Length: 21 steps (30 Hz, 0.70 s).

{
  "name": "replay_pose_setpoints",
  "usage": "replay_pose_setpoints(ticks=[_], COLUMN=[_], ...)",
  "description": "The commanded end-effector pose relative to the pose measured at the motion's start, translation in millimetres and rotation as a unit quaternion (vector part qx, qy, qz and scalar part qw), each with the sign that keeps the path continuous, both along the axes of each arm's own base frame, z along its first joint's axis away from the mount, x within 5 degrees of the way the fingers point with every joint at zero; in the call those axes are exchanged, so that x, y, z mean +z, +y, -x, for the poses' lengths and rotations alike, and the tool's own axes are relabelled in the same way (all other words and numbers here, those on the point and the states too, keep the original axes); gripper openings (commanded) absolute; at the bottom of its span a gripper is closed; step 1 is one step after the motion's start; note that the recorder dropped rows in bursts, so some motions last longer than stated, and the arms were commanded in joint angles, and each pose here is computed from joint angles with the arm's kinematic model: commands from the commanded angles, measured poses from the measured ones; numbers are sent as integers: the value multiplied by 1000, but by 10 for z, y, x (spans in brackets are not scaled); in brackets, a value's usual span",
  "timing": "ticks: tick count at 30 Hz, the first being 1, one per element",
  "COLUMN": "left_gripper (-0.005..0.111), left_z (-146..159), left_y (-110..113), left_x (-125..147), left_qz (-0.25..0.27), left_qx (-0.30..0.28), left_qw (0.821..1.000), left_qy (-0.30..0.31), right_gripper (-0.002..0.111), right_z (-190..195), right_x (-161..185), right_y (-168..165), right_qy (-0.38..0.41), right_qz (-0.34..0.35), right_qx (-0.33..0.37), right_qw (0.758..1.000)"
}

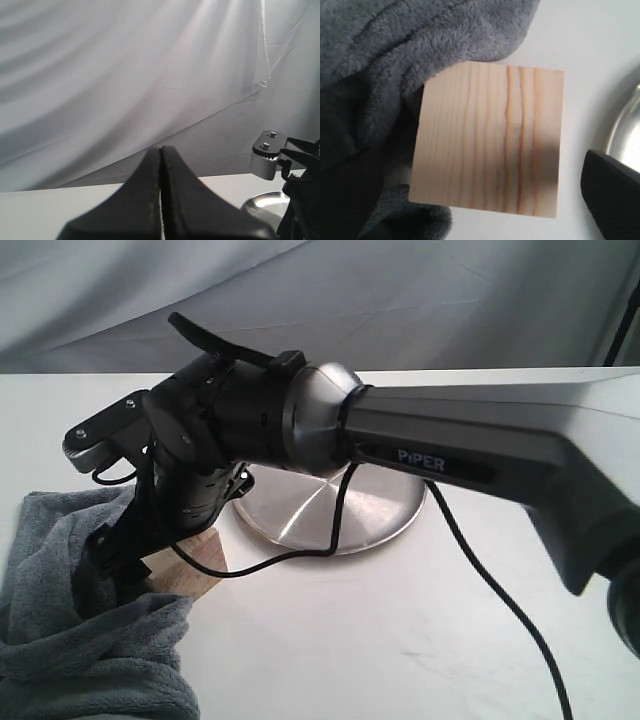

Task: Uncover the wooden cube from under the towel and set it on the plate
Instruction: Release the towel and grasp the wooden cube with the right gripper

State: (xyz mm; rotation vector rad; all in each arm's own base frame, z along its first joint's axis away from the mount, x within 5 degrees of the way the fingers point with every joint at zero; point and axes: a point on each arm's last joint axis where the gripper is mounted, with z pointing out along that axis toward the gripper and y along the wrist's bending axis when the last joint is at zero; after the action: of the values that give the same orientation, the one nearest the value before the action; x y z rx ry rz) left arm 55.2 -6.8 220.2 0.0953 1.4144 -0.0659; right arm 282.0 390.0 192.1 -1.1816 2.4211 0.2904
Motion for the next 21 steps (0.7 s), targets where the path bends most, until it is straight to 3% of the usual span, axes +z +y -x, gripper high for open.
replay_pose_setpoints(ticks=[1,12,14,21], left_gripper=[0,0,0,0], left_z=[2,2,2,2], left_y=[-1,-1,-1,-1], left_x=[-3,-3,-3,-3], left_qz=[3,3,3,3], left_qx=[-1,-1,-1,-1], left_qw=[1000,1000,1000,1000], left_qy=[-3,-3,-3,-3], right_gripper=[100,99,93,46], right_z=[-23,-50,-51,-64], right_x=[7,-392,-475,-339], right_y=[41,97,99,88], right_qy=[0,18,24,4], right_qz=[-27,-3,4,-3], right_qx=[-8,-8,-8,-4], right_qw=[1000,1000,1000,1000])
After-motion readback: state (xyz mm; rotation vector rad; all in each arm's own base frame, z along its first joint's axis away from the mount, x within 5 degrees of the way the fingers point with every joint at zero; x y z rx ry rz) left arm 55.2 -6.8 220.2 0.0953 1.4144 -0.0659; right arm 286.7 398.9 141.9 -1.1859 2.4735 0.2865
